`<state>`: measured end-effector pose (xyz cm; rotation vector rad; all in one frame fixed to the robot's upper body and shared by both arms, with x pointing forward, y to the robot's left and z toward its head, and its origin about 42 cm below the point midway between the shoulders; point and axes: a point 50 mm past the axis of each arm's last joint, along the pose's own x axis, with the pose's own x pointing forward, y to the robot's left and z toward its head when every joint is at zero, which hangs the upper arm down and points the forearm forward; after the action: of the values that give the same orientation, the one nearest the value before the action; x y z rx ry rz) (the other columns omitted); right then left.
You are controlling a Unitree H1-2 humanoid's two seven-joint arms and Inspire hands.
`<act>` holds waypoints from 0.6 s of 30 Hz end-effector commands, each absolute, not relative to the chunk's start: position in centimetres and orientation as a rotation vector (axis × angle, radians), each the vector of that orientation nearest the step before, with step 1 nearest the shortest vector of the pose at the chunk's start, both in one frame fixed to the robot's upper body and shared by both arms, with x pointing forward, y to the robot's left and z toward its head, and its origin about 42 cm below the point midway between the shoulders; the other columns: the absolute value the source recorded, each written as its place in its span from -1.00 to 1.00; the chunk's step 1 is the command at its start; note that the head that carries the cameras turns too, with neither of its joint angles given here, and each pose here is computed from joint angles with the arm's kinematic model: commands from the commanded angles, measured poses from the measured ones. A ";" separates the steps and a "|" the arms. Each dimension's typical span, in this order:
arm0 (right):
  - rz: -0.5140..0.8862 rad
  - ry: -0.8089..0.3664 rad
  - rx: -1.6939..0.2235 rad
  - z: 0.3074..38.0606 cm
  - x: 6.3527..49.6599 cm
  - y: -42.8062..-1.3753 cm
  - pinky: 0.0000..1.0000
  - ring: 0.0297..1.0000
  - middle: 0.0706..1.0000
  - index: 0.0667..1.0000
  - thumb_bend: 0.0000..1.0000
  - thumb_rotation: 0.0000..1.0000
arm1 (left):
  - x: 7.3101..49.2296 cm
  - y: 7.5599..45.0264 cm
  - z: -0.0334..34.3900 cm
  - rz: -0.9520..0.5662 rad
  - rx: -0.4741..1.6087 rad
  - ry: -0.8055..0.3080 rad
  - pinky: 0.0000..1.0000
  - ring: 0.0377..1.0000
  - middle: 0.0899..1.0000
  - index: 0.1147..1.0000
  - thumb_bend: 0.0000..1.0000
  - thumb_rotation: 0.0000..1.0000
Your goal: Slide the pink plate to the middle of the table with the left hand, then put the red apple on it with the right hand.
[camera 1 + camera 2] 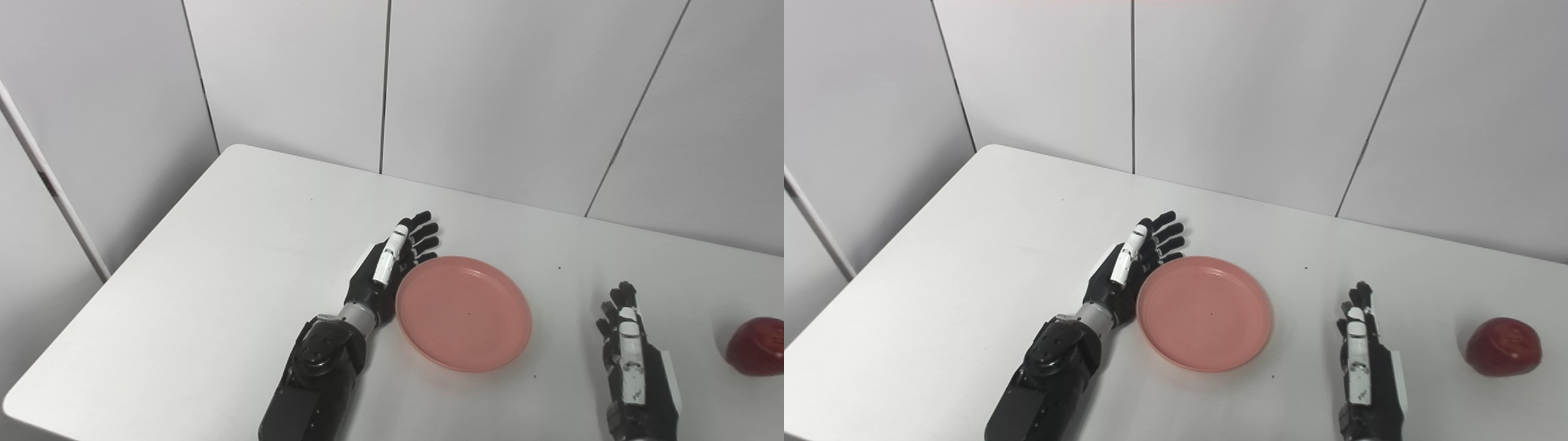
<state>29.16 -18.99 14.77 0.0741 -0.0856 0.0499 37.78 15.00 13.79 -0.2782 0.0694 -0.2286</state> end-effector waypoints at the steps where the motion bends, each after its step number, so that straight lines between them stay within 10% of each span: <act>1: 0.059 -0.152 0.075 16.7 29.7 -18.4 1.00 1.00 1.00 1.00 -0.48 1.00 | 36.9 13.8 12.6 -0.242 -0.273 0.145 0.77 0.78 0.77 0.71 -0.31 1.00; 18: 0.047 -0.161 0.068 17.0 30.0 -17.5 1.00 1.00 1.00 1.00 -0.52 1.00 | 36.4 10.8 13.5 -0.311 -0.260 0.137 0.84 0.85 0.82 0.76 -0.31 1.00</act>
<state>29.37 -18.07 15.12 0.0627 -0.0927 0.0369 36.89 11.45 13.96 -0.2562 0.0877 -0.3038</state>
